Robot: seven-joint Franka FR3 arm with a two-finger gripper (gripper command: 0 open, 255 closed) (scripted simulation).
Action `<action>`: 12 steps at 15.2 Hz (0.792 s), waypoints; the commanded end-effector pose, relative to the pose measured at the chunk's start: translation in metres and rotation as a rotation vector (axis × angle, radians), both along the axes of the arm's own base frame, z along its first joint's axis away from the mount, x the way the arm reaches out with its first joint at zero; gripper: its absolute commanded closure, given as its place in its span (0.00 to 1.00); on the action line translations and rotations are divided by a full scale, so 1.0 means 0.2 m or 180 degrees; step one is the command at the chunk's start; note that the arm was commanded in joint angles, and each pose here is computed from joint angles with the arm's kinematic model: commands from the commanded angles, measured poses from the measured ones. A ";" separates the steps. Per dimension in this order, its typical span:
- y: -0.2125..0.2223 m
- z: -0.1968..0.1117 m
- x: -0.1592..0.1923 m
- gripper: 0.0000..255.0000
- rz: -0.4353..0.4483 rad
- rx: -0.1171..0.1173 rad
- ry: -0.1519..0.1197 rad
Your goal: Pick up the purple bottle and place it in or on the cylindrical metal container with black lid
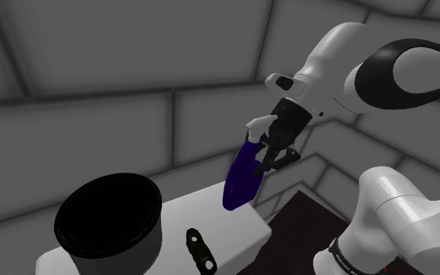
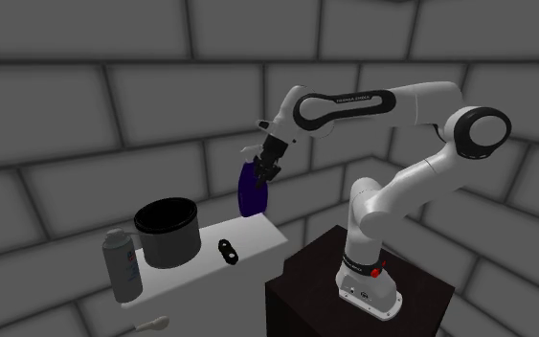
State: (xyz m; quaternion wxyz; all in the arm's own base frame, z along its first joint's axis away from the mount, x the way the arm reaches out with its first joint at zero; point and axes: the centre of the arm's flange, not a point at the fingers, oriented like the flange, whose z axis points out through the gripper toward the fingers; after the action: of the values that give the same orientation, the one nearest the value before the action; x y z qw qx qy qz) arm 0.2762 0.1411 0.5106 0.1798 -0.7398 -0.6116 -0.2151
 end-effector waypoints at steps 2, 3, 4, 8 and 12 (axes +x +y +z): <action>0.00 0.08 0.00 1.00 0.0000 0.0000 0.0001; 0.00 0.11 0.00 1.00 0.0000 0.0000 0.0001; 0.00 0.13 0.00 1.00 0.0000 0.0000 0.0001; 0.00 0.24 0.00 1.00 0.0000 0.0000 0.0001; 0.00 0.35 0.00 1.00 0.0000 0.0000 0.0001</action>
State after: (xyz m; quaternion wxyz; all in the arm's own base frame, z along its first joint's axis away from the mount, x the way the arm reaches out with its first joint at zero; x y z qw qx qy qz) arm 0.2755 0.1417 0.5740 0.1798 -0.7398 -0.6116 -0.2151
